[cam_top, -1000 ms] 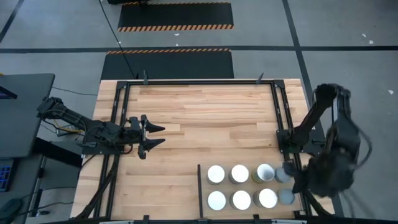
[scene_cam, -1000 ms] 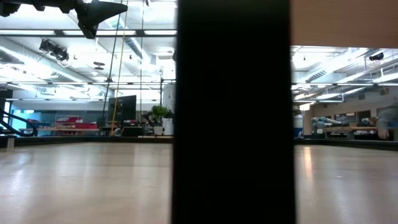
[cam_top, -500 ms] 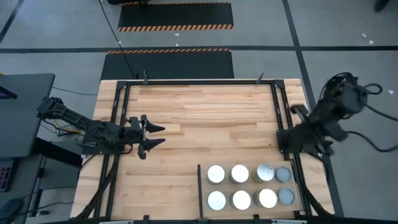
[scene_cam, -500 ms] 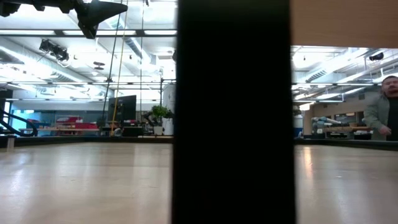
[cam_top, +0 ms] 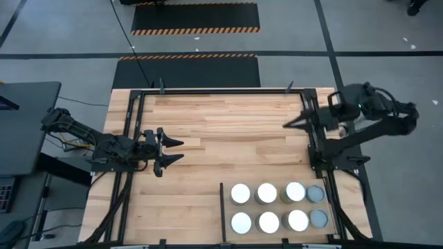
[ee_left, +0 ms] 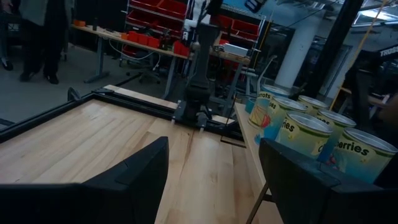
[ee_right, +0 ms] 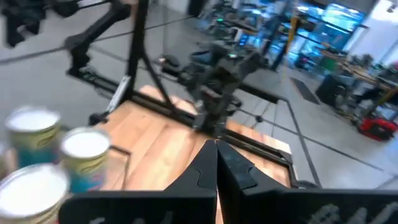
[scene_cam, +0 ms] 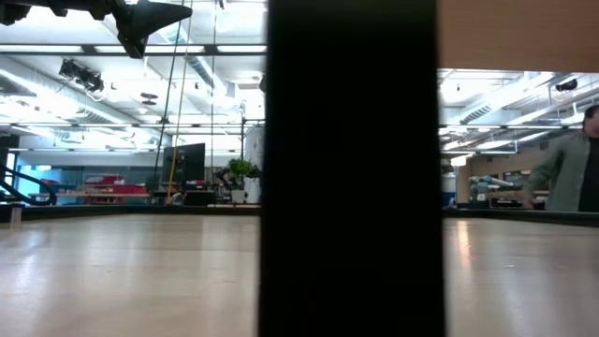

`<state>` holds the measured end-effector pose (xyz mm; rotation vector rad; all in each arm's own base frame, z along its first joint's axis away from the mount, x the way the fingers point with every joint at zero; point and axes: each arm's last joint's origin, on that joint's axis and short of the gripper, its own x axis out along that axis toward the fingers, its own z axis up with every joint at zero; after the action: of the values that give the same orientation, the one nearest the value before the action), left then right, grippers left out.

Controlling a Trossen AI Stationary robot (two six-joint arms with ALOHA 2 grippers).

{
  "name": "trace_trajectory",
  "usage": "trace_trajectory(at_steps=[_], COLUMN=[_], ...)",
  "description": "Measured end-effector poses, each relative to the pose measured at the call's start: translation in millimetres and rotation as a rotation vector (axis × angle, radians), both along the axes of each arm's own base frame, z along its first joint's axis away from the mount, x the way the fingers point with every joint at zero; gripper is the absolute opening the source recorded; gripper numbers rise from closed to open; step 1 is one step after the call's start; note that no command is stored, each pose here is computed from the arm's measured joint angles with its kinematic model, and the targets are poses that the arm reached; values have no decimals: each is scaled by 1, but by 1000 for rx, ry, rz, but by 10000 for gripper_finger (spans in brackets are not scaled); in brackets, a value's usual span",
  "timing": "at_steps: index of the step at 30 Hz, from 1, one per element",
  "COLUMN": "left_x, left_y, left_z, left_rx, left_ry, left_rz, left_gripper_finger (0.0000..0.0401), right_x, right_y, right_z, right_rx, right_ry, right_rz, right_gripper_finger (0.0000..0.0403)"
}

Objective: Pick and place cans onto a shelf
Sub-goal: Return to Home Position

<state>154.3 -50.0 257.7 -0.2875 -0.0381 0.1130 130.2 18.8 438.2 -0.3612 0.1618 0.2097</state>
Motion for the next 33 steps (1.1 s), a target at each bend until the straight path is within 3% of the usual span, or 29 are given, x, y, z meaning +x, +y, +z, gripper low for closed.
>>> trace_trajectory(at_steps=[8, 14, 19, 26, 33], left_x=[0, 0, 0, 0, 0], left_y=[0, 0, 0, 0, 0], left_z=[0, 0, 0, 0, 1], left_rx=[0, 0, 0, 0, -3], left_ry=[0, 0, 0, 0, -7], left_rz=[0, 0, 0, 0, 1], left_gripper_finger=[256, 256, 256, 256, 256], right_x=[2, -5, -50, -107, -81], right_y=[-36, -52, -39, -18, -25], right_z=[1, -36, -65, -117, -154], right_rx=[99, 246, 206, 323, 402], right_ry=[-120, -107, -220, -411, -321], right_rz=[-137, -161, -235, -180, -142], right_gripper_finger=[0, 0, 0, 0, 0])
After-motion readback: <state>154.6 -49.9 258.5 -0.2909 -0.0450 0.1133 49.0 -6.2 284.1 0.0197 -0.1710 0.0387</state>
